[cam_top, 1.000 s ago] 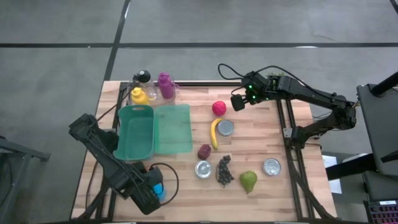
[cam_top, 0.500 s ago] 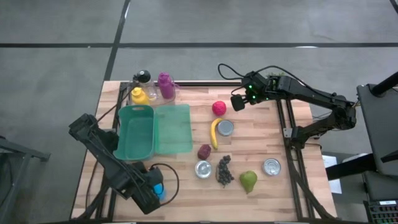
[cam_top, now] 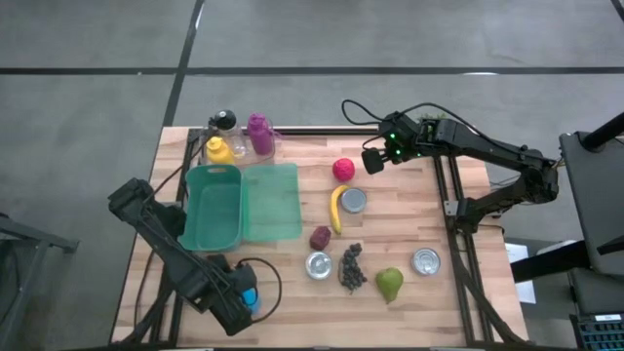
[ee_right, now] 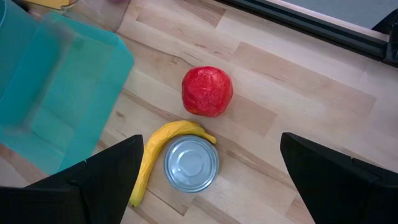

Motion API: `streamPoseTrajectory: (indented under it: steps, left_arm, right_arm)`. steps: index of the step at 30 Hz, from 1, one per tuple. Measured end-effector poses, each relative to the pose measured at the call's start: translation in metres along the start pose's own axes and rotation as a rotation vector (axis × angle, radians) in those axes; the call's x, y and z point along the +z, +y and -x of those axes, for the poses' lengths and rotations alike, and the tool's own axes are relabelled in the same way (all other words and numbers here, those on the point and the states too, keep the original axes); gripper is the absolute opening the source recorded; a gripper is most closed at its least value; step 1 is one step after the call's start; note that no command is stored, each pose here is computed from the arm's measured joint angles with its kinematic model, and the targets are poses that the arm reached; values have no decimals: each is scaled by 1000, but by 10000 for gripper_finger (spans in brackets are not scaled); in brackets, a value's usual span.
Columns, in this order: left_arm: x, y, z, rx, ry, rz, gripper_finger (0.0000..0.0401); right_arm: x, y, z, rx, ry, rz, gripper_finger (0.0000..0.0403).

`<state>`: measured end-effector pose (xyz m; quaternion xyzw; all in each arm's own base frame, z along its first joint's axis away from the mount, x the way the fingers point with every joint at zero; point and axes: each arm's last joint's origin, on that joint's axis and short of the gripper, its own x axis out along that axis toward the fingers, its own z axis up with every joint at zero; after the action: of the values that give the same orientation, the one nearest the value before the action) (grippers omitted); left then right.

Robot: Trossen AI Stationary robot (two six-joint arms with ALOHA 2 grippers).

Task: Pick & Place Food Item
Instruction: Put the blue water bottle into the transparent bin

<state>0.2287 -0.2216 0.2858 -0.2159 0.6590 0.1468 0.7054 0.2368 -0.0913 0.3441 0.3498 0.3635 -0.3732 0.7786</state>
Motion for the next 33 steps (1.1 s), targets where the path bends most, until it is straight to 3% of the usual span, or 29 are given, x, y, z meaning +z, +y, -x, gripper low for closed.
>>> streamPoseTrajectory:
  steps: [9, 23, 33]
  left_arm:
    - [0, 0, 0, -1, 3, 0, 324]
    - [0, 1, 0, 13, 6, 16, 212]
    - [0, 0, 1, 1, 3, 16, 213]
  right_arm:
    - [0, 0, 0, 0, 0, 0, 378]
    - [0, 0, 0, 0, 0, 0, 378]
    - [0, 0, 0, 0, 0, 0, 378]
